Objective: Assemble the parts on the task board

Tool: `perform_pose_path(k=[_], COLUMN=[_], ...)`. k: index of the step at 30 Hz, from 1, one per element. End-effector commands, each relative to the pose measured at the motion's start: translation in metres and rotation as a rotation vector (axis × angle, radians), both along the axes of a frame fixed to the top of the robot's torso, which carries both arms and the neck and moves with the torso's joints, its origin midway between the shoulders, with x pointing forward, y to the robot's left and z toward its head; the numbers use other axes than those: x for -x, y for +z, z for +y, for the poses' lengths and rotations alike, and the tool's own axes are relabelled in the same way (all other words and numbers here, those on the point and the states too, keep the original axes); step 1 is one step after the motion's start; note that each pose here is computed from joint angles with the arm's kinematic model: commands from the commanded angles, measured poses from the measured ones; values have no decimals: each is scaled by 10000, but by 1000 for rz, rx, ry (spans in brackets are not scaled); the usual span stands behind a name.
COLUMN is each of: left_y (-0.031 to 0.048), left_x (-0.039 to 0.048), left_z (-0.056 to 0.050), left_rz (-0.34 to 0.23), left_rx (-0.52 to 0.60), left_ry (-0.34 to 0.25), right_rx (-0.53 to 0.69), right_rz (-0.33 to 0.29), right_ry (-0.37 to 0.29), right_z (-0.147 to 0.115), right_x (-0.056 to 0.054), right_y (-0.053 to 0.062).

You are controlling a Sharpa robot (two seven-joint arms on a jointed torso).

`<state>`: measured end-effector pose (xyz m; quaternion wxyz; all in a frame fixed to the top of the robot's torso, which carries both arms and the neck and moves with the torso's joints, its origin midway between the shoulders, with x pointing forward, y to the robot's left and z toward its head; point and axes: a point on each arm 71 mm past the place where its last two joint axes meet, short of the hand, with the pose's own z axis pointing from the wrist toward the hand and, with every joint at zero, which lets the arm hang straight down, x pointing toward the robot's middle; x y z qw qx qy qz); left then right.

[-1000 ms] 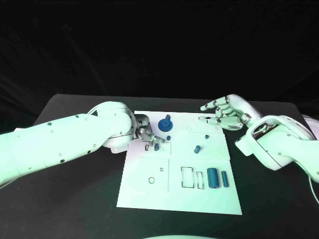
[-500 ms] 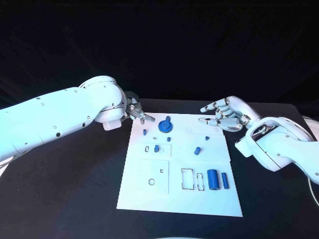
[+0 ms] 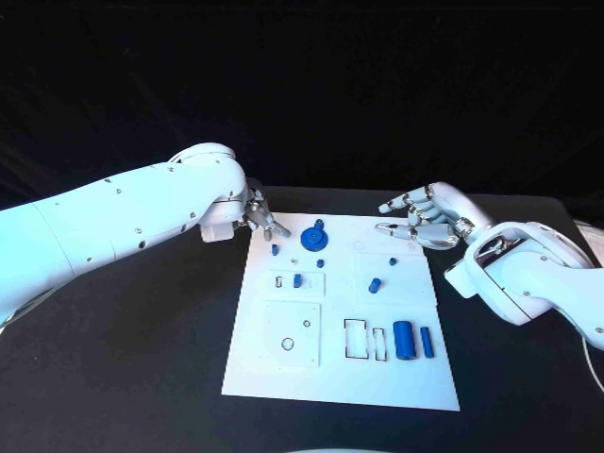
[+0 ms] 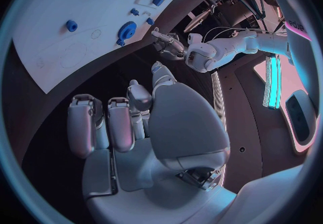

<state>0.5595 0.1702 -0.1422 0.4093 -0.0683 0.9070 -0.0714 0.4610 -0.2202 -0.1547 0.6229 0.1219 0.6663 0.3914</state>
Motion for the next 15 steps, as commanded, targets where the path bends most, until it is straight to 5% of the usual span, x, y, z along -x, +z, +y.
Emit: perform_pose_path(k=[1, 15], left_y=[-50, -126], left_x=[5, -43], left_z=[11, 21], left_rz=[47, 60], left_rx=[-72, -89], left_ry=[-4, 8], right_rx=[8, 8], right_rz=[2, 2], right_ry=[15, 17], right_z=[21, 31], right_x=[5, 4], right_y=[-8, -10])
